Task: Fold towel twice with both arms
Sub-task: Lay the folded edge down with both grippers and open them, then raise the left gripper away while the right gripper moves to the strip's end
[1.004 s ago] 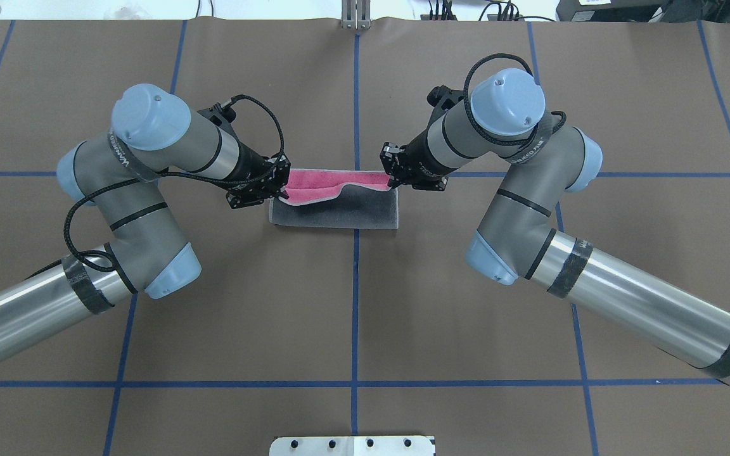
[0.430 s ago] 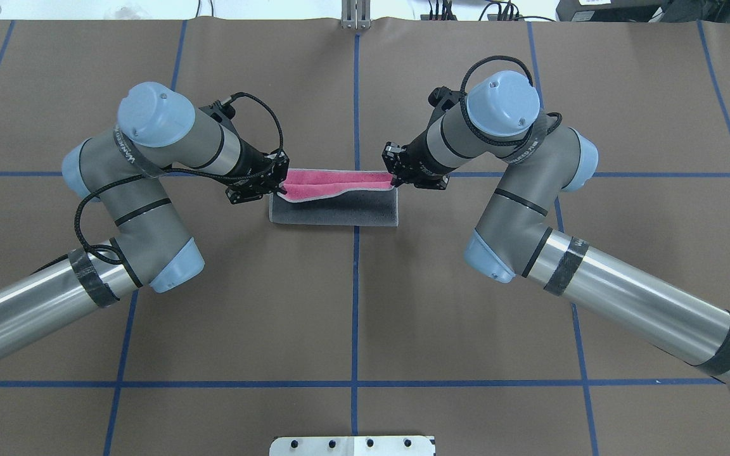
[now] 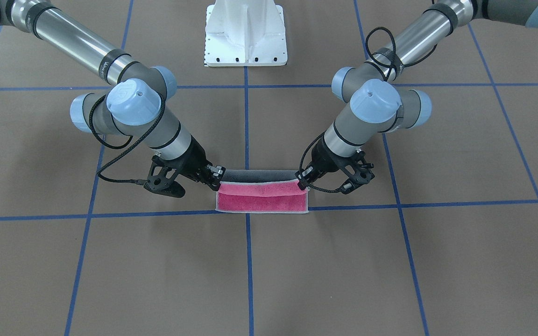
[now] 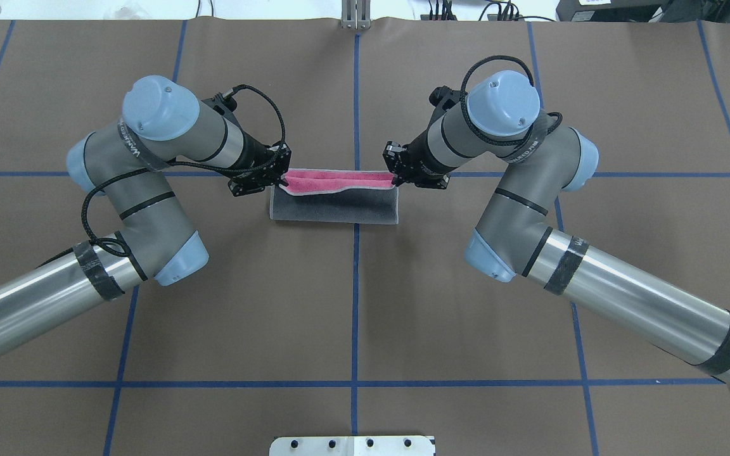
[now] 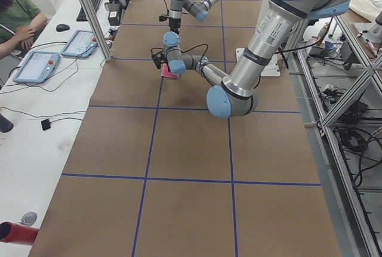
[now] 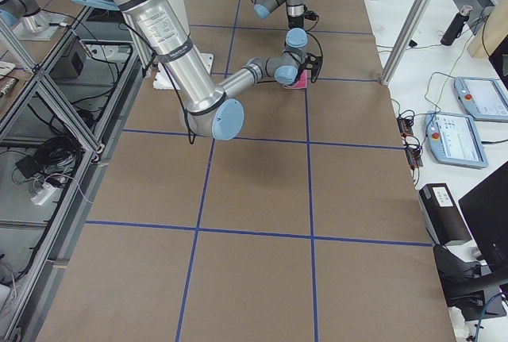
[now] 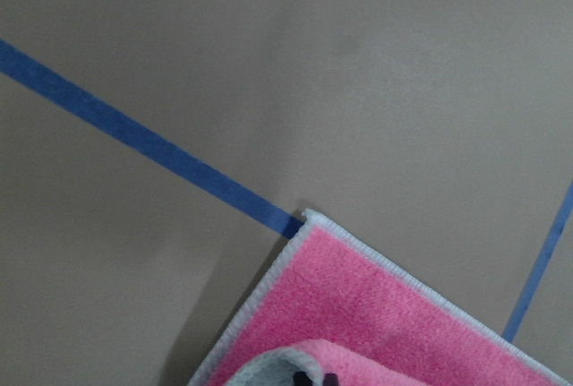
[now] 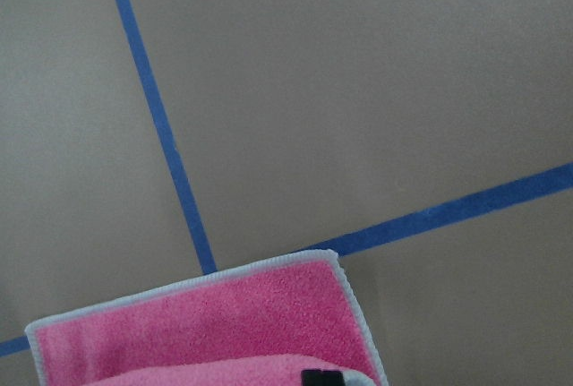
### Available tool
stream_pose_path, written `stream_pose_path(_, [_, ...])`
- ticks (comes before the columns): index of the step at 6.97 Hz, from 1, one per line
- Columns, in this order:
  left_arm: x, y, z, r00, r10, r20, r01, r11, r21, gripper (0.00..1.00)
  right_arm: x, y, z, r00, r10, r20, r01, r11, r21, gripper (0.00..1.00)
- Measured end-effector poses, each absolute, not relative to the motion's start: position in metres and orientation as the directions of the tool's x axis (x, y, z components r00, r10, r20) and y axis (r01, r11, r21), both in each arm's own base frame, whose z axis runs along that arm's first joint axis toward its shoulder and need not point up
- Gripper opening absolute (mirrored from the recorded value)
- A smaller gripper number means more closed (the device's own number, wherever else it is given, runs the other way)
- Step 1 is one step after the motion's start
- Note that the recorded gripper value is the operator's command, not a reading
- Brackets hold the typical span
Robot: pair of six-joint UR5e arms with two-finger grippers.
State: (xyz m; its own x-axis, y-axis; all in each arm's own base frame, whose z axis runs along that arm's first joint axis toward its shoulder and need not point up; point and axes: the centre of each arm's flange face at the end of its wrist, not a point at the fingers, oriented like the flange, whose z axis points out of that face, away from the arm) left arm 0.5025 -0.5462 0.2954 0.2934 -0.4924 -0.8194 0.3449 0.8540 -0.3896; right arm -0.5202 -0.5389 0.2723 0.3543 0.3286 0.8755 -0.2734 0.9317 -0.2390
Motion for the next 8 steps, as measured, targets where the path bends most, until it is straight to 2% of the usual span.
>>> stream_pose_path(1, [0.503, -0.548, 0.298, 0.295, -0.495, -0.817, 0.352, 0.851, -0.389, 0.0, -0.52, -0.539, 0.272, 0.354, 0.328, 0.876, -0.273, 0.932, -0.239, 0.0])
stream_pose_path(2, [0.503, -0.549, 0.299, 0.297, -0.497, -0.815, 0.355, 0.85, -0.389, 0.32, -0.52, -0.539, 0.272, 0.354, 0.328, 0.876, -0.273, 0.932, -0.238, 0.02])
stream_pose_path(3, [0.502, -0.551, 0.299, 0.294, -0.499, -0.815, 0.358, 0.848, -0.391, 0.99, -0.52, -0.539, 0.272, 0.354, 0.327, 0.876, -0.273, 0.932, -0.238, 0.52])
stream_pose_path(4, [0.5, -0.553, 0.296, 0.289, -0.502, -0.815, 0.361, 0.846, -0.393, 1.0, -0.52, -0.539, 0.271, 0.353, 0.328, 0.876, -0.273, 0.932, -0.238, 0.84])
stream_pose_path(5, [0.5, -0.555, 0.294, 0.286, -0.503, -0.815, 0.363, 0.844, -0.394, 1.0, -0.52, -0.539, 0.271, 0.352, 0.329, 0.876, -0.275, 0.931, -0.24, 0.98])
stream_pose_path(8, [0.495, -0.56, 0.291, 0.279, -0.507, -0.815, 0.371, 0.84, -0.396, 1.0, -0.52, -0.54, 0.271, 0.352, 0.33, 0.876, -0.283, 0.929, -0.237, 0.99])
